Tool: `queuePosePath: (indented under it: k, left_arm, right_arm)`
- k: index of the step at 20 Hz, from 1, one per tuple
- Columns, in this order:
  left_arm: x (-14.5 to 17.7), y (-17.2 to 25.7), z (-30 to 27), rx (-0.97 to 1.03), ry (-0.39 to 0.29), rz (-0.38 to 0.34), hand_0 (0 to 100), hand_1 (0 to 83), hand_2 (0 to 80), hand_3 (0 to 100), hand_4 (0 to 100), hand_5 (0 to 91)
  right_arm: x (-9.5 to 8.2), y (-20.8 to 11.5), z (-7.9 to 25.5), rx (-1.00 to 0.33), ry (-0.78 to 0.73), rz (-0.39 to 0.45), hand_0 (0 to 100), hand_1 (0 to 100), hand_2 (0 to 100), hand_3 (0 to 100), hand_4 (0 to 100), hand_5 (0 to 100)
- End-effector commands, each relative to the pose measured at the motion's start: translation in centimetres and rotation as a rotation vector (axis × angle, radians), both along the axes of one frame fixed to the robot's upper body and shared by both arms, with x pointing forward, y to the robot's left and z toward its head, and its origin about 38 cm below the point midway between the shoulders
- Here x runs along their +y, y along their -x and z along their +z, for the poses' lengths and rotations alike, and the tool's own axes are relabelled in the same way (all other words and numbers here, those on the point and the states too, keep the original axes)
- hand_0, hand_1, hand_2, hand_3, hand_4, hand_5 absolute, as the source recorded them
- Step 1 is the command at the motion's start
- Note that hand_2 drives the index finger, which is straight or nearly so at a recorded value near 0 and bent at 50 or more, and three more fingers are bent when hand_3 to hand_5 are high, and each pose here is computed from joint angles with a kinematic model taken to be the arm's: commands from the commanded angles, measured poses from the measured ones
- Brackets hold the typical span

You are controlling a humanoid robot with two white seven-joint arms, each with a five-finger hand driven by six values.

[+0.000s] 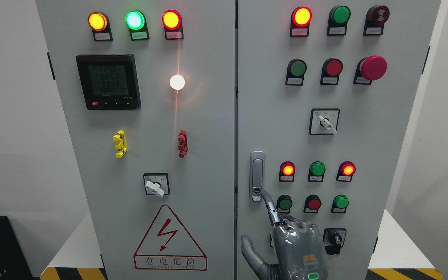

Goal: Release door handle
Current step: 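Move the right hand beside the silver handle, fingers open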

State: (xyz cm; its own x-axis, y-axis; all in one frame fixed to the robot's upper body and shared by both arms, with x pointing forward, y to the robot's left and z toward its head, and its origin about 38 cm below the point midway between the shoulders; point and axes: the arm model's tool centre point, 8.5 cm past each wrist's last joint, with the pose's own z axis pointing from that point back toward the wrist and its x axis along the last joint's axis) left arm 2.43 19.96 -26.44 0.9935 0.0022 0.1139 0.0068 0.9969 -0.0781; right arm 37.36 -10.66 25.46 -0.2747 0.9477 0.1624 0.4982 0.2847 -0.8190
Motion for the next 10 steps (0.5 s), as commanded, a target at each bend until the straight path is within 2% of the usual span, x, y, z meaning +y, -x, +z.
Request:
queuePosePath:
  k: [1,10]
  left_arm:
    - [-0.01,1.16,-0.03,0.018,0.001,0.001,12,55.6,0.0,0,0,0.0]
    - [0.0,1.21,-0.03,0.019,0.001,0.001,12,55.6,0.0,0,0,0.0]
  right_arm:
    - [0.62,-1.55,-1.58,0.059,0.036,-0.014,42,21,0,85,89,97]
    - [0.51,-2.21,-2.0,0.082,0.052,-0.042,41,21,0,85,89,97]
